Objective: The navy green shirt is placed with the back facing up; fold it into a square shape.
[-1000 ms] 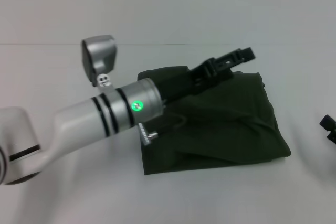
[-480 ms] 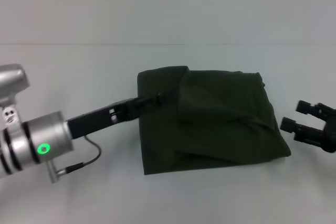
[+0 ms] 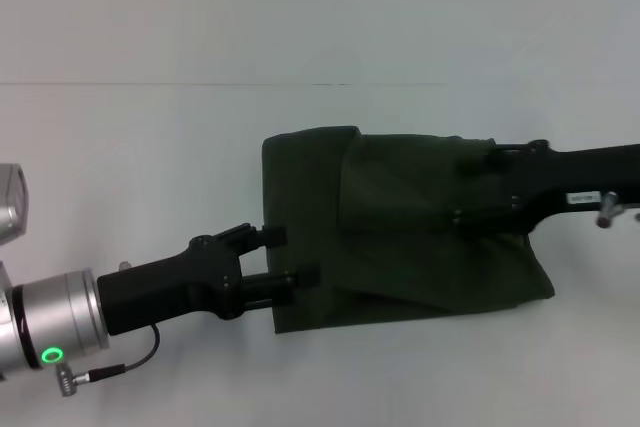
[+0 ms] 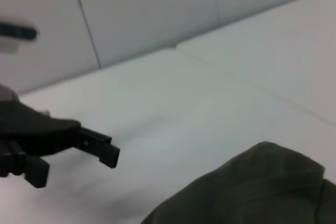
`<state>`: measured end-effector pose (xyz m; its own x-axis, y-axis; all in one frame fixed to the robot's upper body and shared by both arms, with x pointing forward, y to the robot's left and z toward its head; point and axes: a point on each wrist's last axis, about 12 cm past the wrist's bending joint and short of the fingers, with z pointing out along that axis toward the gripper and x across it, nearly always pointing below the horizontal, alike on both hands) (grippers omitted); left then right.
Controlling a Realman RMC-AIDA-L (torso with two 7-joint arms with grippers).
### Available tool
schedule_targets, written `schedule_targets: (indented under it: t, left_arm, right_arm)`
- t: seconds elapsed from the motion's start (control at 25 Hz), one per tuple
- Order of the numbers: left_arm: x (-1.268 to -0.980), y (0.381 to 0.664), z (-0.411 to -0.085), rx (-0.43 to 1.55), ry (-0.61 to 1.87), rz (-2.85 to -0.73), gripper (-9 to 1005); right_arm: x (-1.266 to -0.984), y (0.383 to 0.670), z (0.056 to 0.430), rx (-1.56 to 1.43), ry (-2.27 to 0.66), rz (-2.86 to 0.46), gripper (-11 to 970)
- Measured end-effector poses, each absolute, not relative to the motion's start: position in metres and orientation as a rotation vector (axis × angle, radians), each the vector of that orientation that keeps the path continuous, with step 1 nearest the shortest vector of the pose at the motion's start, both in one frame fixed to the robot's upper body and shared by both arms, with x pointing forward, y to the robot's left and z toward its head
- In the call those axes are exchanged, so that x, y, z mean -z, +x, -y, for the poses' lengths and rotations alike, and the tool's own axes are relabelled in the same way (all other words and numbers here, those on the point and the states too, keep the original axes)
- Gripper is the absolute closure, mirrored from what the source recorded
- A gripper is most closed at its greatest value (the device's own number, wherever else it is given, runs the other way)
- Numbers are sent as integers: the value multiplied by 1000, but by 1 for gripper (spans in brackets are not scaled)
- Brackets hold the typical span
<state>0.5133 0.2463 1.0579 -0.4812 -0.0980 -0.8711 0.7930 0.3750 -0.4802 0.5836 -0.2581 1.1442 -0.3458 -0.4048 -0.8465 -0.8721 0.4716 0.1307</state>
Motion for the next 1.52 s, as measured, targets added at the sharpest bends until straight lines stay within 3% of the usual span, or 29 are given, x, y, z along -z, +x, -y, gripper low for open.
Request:
schedule_targets:
  t: [0.44,1.12,1.52]
  left_arm:
    - [-1053,509,-244,1216,635,-1727,60]
    - [-1050,507,-246,1185,662,-1745,60]
    - [-1046,507,-245,1161,670,-1765,60]
  right_arm:
    - [-1141,606,193,-488,-1400,-1941,61]
    - [-1133,618,152,-309,-1382,-2066,78]
    - [-1131,618,147,-293,-1392,-2054,382]
